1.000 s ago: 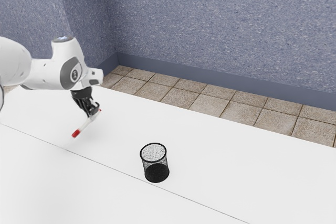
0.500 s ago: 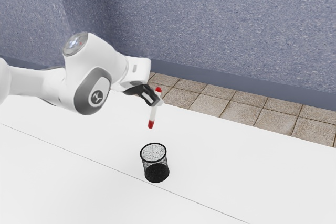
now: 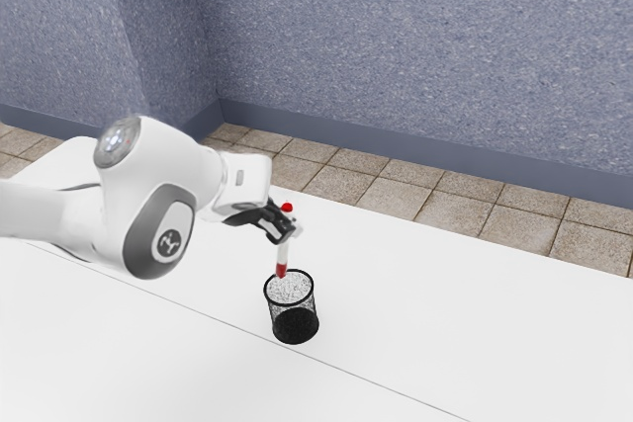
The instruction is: Put the marker into the pen holder.
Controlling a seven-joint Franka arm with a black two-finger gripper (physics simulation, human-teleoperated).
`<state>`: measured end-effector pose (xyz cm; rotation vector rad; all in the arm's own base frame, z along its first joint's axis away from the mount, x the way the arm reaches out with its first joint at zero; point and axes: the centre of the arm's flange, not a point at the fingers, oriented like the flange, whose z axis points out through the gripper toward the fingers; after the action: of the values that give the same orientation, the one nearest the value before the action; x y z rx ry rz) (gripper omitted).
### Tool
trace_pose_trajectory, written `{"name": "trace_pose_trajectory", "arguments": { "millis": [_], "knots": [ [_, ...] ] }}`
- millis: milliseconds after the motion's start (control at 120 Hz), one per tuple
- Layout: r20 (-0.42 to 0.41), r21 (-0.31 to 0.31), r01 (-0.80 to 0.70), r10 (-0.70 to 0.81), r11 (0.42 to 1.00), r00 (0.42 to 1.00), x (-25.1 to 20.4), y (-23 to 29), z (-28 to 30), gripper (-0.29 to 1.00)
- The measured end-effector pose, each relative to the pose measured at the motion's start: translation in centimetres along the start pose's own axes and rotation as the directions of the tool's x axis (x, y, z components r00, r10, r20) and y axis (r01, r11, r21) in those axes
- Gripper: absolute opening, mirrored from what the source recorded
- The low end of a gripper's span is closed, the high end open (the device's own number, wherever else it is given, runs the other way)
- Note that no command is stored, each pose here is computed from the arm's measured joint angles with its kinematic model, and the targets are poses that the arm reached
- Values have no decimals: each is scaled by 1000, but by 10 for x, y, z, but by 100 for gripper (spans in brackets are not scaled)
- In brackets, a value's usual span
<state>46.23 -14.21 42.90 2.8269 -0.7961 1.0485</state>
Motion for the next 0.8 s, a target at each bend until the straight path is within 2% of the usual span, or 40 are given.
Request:
{"name": "trace_pose_trajectory", "arguments": {
  "millis": [200,358,492,533,592,642,708,758,800],
  "knots": [
    [43,-25,25,-23,999,999,-18,1,31,-2],
    [39,-23,23,-23,999,999,-18,-1,33,33],
    [28,-16,38,-38,999,999,-10,-11,30,50],
    [36,-25,87,-86,996,996,11,-42,28,54],
    [83,-33,139,-136,990,987,51,-117,24,58],
    [150,-18,163,-158,987,976,70,-175,6,60],
    [256,18,204,-202,979,945,74,-239,-23,63],
    [335,35,230,-228,973,914,72,-269,-39,65],
    [389,35,229,-225,973,893,80,-275,-50,66]
  ]
}}
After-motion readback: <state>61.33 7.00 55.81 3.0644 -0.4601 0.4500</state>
